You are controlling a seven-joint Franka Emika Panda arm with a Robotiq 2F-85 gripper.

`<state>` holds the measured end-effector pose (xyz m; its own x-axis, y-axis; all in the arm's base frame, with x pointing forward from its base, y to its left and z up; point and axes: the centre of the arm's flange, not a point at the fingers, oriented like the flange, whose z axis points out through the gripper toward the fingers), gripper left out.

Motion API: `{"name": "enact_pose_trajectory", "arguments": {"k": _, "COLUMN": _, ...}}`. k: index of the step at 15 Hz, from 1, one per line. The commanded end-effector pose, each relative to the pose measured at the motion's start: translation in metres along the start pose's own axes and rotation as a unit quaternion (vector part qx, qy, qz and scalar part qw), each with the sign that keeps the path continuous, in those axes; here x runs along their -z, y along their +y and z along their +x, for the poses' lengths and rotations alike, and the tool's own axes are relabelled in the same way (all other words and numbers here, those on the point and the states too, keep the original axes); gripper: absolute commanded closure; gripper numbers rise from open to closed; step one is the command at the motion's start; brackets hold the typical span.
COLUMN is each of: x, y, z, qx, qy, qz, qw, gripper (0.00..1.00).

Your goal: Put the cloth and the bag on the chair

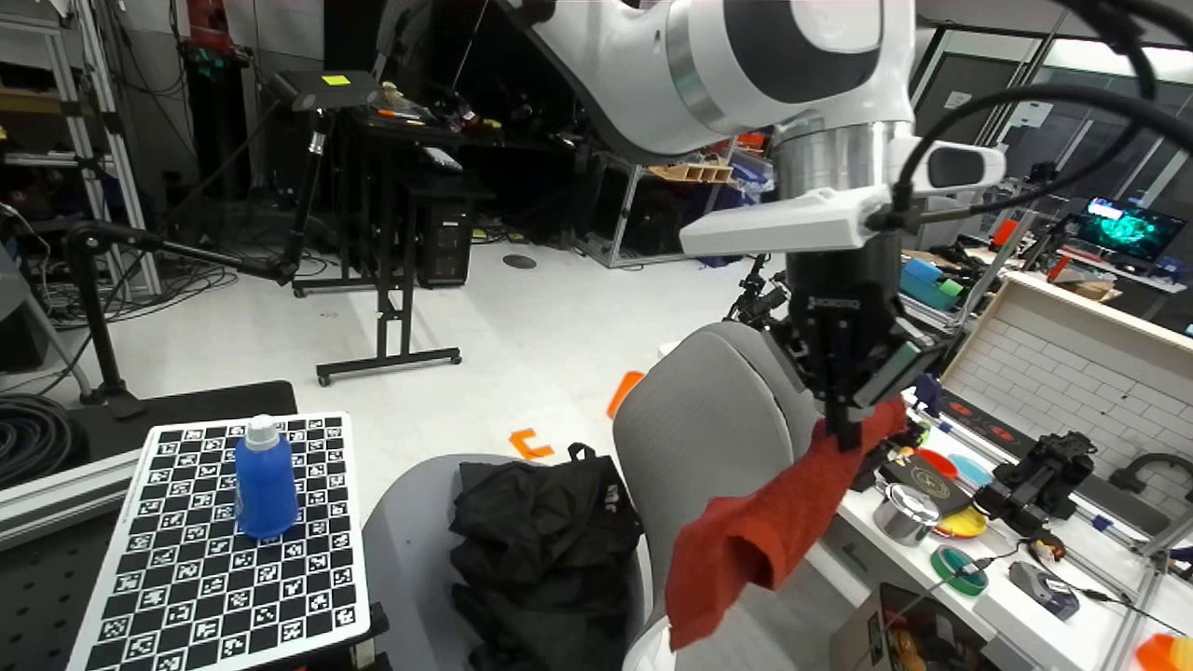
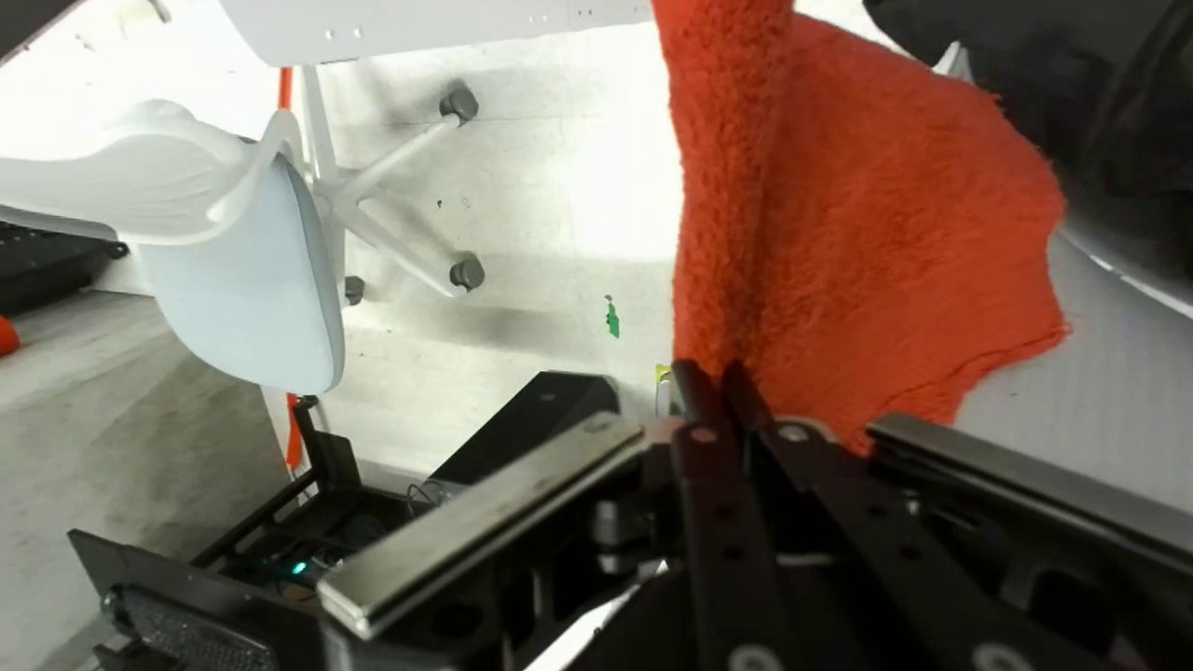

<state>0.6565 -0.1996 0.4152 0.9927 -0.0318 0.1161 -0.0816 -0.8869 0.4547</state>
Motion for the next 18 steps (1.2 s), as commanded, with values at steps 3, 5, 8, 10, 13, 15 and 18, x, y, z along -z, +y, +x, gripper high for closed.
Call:
{"name": "enact_pose_trajectory", "arguments": {"k": 3, "x": 0.006, "y": 0.030, "z": 0.061, "qx": -0.010, "qy": -0.014, "qz": -0.014, "qw": 0.9998, "gripper": 0.99}}
{"name": "enact_pose_trajectory", "arguments": {"k": 5, "x": 0.015, "y": 0.028, "z": 0.073, "qx": -0.011, "qy": -0.011, "qz": -0.021, "qw": 0.9997, "gripper": 0.99}}
{"name": "enact_pose_trajectory", "arguments": {"k": 8, "x": 0.032, "y": 0.025, "z": 0.091, "qx": -0.013, "qy": -0.003, "qz": -0.028, "qw": 0.9995, "gripper": 0.99}}
{"name": "enact_pose_trajectory", "arguments": {"k": 10, "x": 0.041, "y": 0.024, "z": 0.101, "qx": -0.014, "qy": 0.002, "qz": -0.032, "qw": 0.9994, "gripper": 0.99}}
{"name": "enact_pose_trajectory", "arguments": {"k": 13, "x": 0.056, "y": 0.024, "z": 0.116, "qx": -0.018, "qy": 0.012, "qz": -0.035, "qw": 0.9991, "gripper": 0.99}}
{"name": "enact_pose_trajectory", "arguments": {"k": 15, "x": 0.069, "y": 0.022, "z": 0.124, "qx": -0.021, "qy": 0.017, "qz": -0.036, "qw": 0.9990, "gripper": 0.99}}
{"name": "enact_pose_trajectory", "arguments": {"k": 18, "x": 0.087, "y": 0.006, "z": 0.136, "qx": -0.022, "qy": 0.017, "qz": -0.039, "qw": 0.9989, "gripper": 0.99}}
